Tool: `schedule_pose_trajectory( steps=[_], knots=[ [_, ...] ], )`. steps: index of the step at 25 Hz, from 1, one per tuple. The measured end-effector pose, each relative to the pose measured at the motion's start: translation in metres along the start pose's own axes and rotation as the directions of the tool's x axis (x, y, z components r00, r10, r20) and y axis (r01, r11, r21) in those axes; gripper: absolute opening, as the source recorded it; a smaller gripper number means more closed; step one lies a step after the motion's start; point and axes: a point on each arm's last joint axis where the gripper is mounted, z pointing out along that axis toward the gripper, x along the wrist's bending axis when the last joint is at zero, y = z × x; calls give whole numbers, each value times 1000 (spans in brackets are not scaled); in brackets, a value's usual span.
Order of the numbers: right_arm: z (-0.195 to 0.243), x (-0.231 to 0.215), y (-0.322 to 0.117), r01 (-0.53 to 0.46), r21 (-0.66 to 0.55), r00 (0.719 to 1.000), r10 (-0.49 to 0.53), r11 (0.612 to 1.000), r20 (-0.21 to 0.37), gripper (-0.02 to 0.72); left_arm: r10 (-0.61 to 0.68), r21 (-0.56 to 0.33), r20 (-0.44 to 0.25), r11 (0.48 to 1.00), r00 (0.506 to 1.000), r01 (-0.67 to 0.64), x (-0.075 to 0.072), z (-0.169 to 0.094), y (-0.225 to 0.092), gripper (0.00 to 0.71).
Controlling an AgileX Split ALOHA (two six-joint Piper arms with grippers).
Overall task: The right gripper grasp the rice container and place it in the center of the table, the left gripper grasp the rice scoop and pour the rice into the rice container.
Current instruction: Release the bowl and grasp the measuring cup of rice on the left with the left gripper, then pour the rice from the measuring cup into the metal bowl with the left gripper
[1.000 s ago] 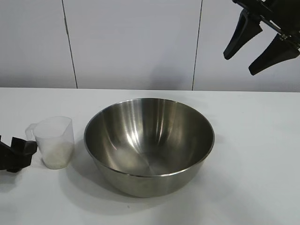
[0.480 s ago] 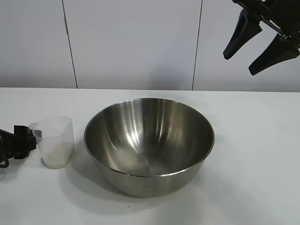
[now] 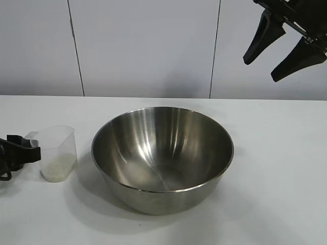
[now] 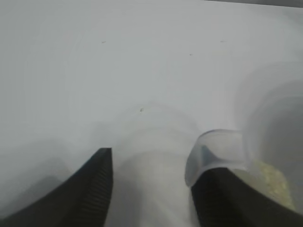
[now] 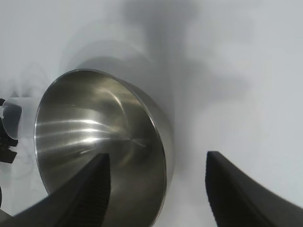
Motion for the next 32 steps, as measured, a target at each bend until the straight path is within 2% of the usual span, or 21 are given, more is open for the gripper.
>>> schedule_pose_trajectory(
  steps=[4,7,9,20,27,32],
  knots=[
    [0,0,0,0,-5,1000,0,1000,1,408,10,2,20,1000,1000,-10,-2,0,0,181],
    [0,0,1,0,-6,1000,0,1000,1,408,20,3,39,1000,999,-20,-4,0,0,58],
    [0,0,1,0,-7,1000,0,1000,1,408,24,3,43,1000,999,-24,-4,0,0,25],
    [0,0,1,0,-7,1000,0,1000,1,409,-19,-4,45,1000,999,19,-4,-1,3,9],
    [0,0,1,0,-8,1000,0,1000,1,409,-7,-126,63,992,998,15,-8,-11,35,8],
    [0,0,1,0,-13,1000,0,1000,2,409,52,-193,119,981,992,-29,-14,-25,64,9]
  ],
)
